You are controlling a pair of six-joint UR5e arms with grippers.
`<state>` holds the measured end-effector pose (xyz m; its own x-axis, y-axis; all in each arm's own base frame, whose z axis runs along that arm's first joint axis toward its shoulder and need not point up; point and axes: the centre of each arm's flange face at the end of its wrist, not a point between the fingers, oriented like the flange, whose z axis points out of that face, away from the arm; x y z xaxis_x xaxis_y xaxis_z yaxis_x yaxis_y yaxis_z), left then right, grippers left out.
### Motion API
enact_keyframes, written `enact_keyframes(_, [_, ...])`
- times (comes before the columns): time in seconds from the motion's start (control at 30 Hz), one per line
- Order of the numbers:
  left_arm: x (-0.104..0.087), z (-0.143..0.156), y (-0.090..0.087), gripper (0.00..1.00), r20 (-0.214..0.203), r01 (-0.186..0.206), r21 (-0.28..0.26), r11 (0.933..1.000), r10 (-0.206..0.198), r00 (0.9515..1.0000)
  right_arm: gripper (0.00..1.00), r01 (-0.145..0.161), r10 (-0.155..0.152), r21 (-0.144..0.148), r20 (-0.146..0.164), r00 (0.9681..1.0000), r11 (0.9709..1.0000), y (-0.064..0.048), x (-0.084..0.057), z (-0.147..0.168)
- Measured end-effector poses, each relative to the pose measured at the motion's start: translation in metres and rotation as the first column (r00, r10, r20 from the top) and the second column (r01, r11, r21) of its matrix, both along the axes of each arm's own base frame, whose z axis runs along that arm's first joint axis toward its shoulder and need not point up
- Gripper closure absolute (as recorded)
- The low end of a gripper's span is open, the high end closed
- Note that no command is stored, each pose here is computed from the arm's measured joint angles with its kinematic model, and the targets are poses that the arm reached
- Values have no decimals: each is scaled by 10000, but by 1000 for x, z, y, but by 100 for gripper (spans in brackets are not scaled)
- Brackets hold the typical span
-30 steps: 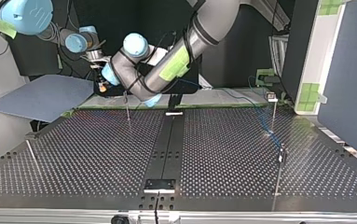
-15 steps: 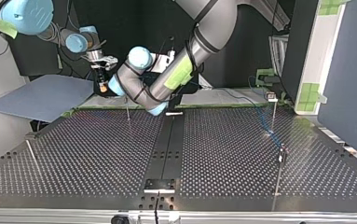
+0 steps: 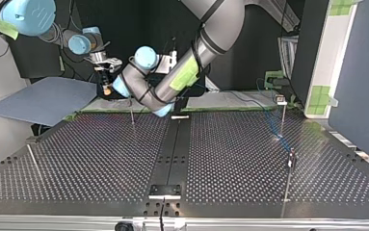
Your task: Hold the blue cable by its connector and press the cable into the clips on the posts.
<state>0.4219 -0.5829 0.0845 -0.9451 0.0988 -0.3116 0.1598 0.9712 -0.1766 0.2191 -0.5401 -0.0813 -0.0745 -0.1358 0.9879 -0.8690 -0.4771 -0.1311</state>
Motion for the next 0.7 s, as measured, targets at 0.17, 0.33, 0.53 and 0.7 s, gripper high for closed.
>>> enact_keyframes(0.17, [0, -7, -1, 0, 130, -87, -181, 9998, 89, 9999, 100, -5, 5, -2, -1, 10000, 10000, 0, 1, 0])
enact_keyframes(0.33, [7, -5, -6, 0, 466, -188, -560, 9983, 214, 9987, 100, -13, 13, 9, -2, 10000, 10000, 1, 1, 0])
enact_keyframes(0.53, [17, -3, -11, 0, 1010, -335, -982, 9946, 435, 9939, 100, -15, 15, 19, -3, 10000, 10000, 1, 2, 0])
enact_keyframes(0.7, [24, -4, -8, 0, 1286, -501, -905, 9946, 615, 9898, 100, -25, 25, 23, -4, 10000, 10000, 1, 2, 0])
